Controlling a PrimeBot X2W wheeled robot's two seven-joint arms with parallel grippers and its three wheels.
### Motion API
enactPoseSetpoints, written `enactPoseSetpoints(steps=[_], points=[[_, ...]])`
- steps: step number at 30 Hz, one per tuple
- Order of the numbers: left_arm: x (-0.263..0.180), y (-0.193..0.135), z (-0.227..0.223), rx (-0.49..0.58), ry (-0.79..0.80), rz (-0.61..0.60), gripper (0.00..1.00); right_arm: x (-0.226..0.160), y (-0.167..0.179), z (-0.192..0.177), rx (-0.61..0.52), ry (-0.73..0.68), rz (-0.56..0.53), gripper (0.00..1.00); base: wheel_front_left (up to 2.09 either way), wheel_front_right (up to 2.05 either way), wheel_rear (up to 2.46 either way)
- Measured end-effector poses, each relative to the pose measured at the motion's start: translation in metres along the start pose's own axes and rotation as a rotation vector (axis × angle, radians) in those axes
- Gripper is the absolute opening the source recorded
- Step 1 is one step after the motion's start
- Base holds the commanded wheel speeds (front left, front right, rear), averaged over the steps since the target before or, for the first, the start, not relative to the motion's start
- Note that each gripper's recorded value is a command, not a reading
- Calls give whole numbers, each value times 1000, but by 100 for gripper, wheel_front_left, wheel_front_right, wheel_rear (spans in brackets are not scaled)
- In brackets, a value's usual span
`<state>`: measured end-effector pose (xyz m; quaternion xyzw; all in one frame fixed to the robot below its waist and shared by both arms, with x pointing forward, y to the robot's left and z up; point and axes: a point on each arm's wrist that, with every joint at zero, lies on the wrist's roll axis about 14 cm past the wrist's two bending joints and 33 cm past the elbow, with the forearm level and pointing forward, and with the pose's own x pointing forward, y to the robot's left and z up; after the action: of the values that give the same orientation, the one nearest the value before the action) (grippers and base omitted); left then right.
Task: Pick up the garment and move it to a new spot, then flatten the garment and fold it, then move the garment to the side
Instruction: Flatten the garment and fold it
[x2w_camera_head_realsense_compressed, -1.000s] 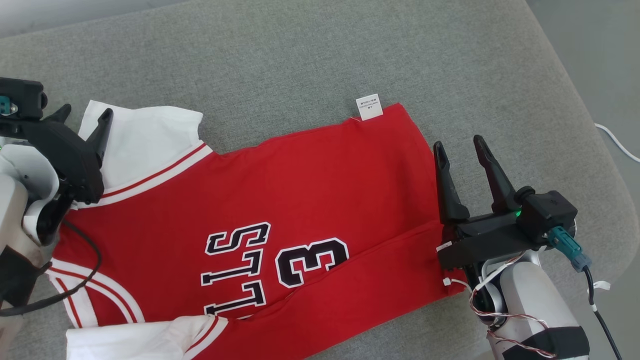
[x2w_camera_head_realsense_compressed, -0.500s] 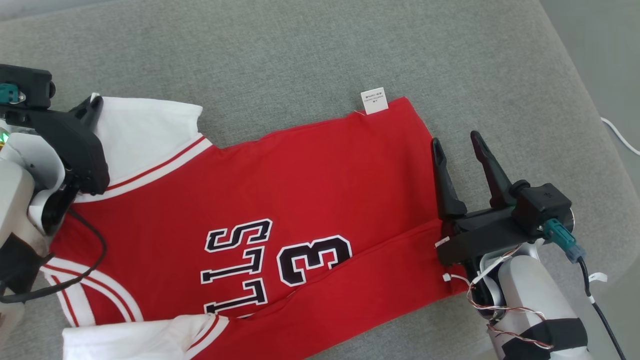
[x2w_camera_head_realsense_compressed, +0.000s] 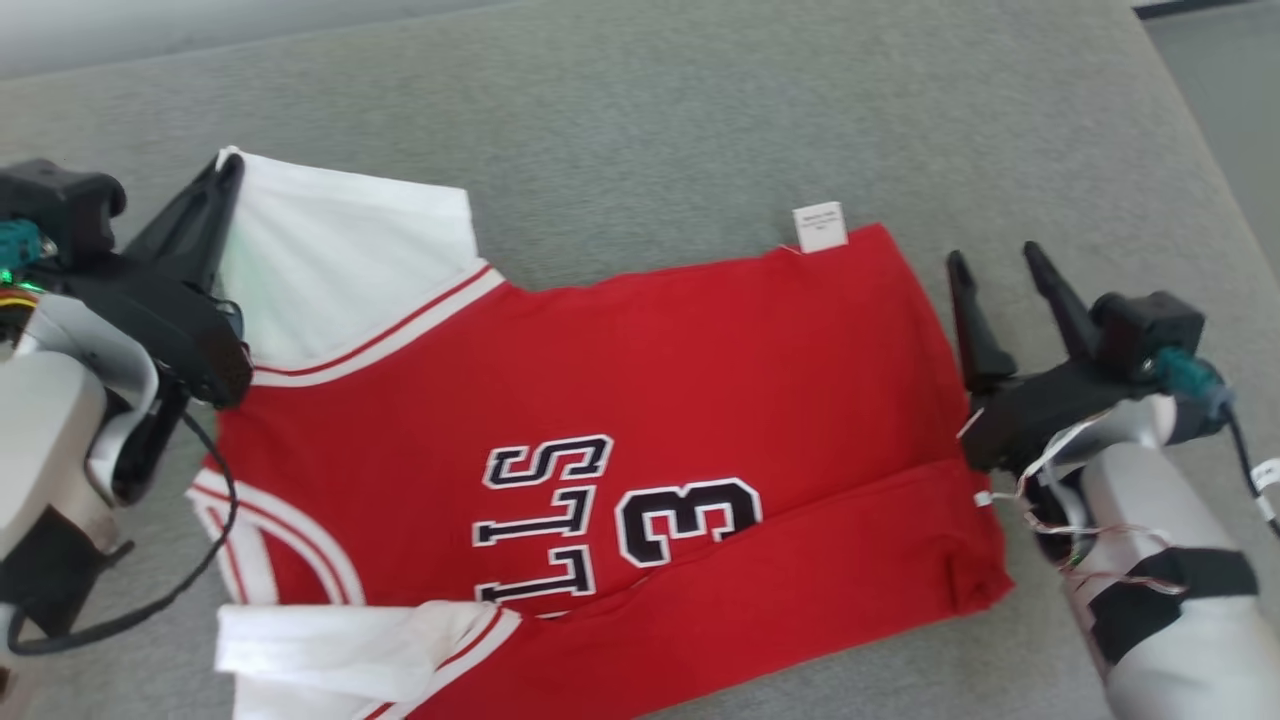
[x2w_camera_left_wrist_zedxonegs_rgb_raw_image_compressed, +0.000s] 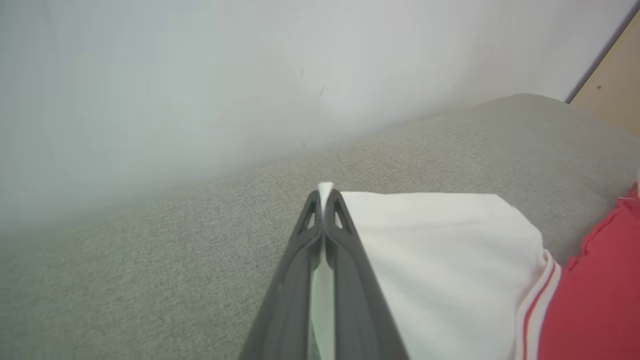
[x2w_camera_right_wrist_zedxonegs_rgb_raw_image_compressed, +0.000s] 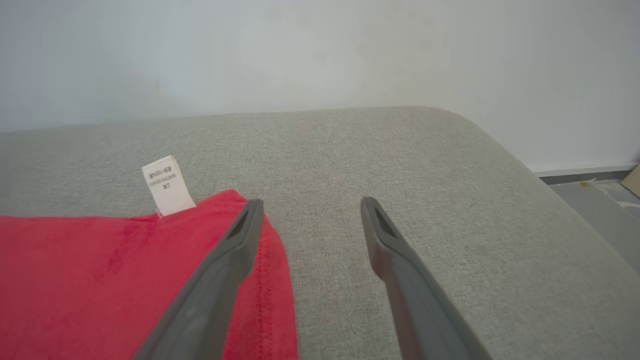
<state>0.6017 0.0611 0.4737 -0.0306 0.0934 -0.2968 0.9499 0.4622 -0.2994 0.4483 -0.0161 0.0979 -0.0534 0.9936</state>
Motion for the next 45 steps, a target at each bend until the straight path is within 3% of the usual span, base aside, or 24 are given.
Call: enactPoseSetpoints(steps=[14, 21, 22, 23, 24, 32, 37, 45], points=[[-39, 7, 21, 21, -71, 49, 0, 29, 28, -23, 11, 137, 79, 100, 0, 0, 0], [-39, 5, 16, 13, -67, 44, 0, 40, 32, -41, 26, 217, 78, 98, 0, 0, 0], [-39, 6, 15, 13, -64, 46, 0, 41, 33, -43, 28, 228, 78, 62, 0, 0, 0], [-39, 6, 14, 12, -63, 45, 0, 42, 34, -44, 31, 234, 80, 35, 0, 0, 0], [-39, 5, 14, 12, -63, 44, 0, 44, 35, -45, 30, 239, 83, 0, 0, 0, 0], [-40, 9, 17, 11, -74, 57, 0, 47, 35, -38, 39, 204, 81, 0, 0, 0, 0], [-43, 13, 31, -1, -124, 82, 0, 52, 27, -9, 27, 105, 68, 0, 0, 0, 0], [-66, -15, 21, -39, -138, 53, 0, 28, 32, -6, 32, 67, 93, 0, 0, 0, 0]])
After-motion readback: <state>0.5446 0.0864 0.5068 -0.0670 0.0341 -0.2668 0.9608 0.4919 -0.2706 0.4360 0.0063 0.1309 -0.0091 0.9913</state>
